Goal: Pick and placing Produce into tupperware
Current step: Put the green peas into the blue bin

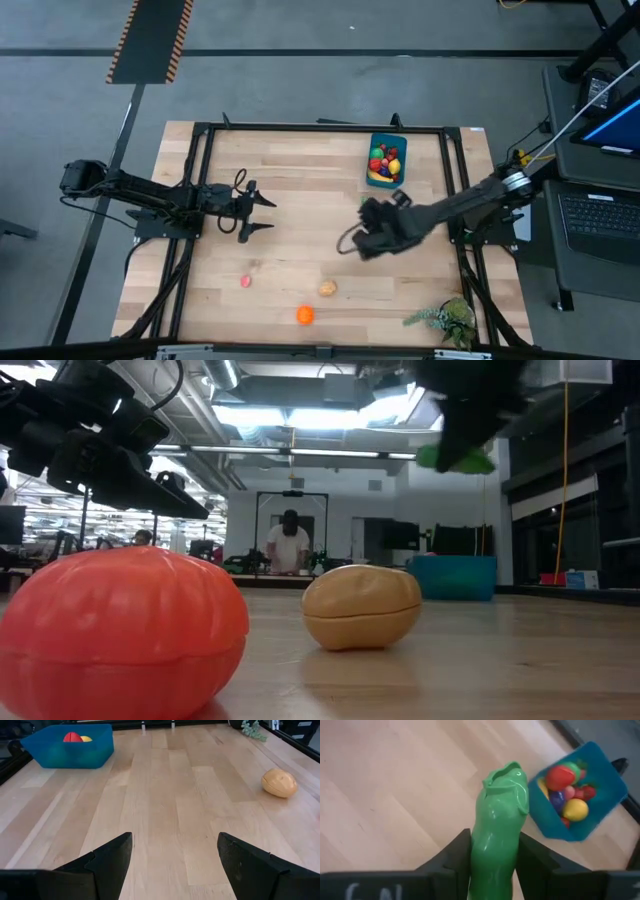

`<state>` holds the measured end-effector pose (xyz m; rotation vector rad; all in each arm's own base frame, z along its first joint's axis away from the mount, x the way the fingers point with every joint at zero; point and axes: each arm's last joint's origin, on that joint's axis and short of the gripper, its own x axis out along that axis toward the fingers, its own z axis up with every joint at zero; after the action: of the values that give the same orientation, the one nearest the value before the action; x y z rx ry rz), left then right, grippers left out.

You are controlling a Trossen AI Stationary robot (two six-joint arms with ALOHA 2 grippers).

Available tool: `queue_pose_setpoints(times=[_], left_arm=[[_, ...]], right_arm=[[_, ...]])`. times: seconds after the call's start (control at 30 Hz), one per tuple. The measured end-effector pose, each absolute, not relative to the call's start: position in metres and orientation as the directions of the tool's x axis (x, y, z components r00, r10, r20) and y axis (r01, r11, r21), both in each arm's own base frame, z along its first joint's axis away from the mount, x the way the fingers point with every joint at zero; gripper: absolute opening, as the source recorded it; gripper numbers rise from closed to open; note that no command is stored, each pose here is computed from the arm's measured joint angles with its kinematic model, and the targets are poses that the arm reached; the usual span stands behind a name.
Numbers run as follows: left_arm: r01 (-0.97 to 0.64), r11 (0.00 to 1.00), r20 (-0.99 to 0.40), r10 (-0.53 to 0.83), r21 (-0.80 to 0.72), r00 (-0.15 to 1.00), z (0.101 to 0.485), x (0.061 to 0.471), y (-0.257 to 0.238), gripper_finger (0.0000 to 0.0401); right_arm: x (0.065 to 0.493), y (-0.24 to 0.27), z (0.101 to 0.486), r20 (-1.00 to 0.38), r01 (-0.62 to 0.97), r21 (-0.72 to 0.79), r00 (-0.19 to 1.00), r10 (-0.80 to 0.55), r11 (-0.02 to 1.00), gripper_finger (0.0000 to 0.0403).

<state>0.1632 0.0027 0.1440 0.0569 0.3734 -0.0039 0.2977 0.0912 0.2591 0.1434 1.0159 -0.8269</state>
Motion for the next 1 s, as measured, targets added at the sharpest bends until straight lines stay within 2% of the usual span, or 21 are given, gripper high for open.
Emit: queue_pose_setpoints(times=[0.17,0.37,0.6,1.0], left_arm=[[0.014,0.998,-0.363,0.007,0.054,0.932,0.144,0.163,0.003,0.0286],[0.011,0.999,-0.353,0.007,0.049,0.935,0.145,0.164,0.003,0.0286],[0.002,1.000,-0.353,0.007,0.024,0.936,0.145,0.164,0.003,0.0286],[-0.033,0.997,-0.327,0.009,-0.068,0.945,0.148,0.164,0.003,0.0286]], right_arm=[[0.258,0.101,0.244,-0.721,0.728,-0.181,0.359,-0.592,0.661,0.0125],[0.225,0.090,0.206,-0.643,0.727,-0.037,0.508,-0.574,0.685,0.0125],[0.190,0.070,0.183,-0.473,0.652,0.072,0.689,-0.550,0.755,0.0125],[0.140,0.044,0.163,-0.167,0.442,0.062,0.888,-0.428,0.895,0.0125]])
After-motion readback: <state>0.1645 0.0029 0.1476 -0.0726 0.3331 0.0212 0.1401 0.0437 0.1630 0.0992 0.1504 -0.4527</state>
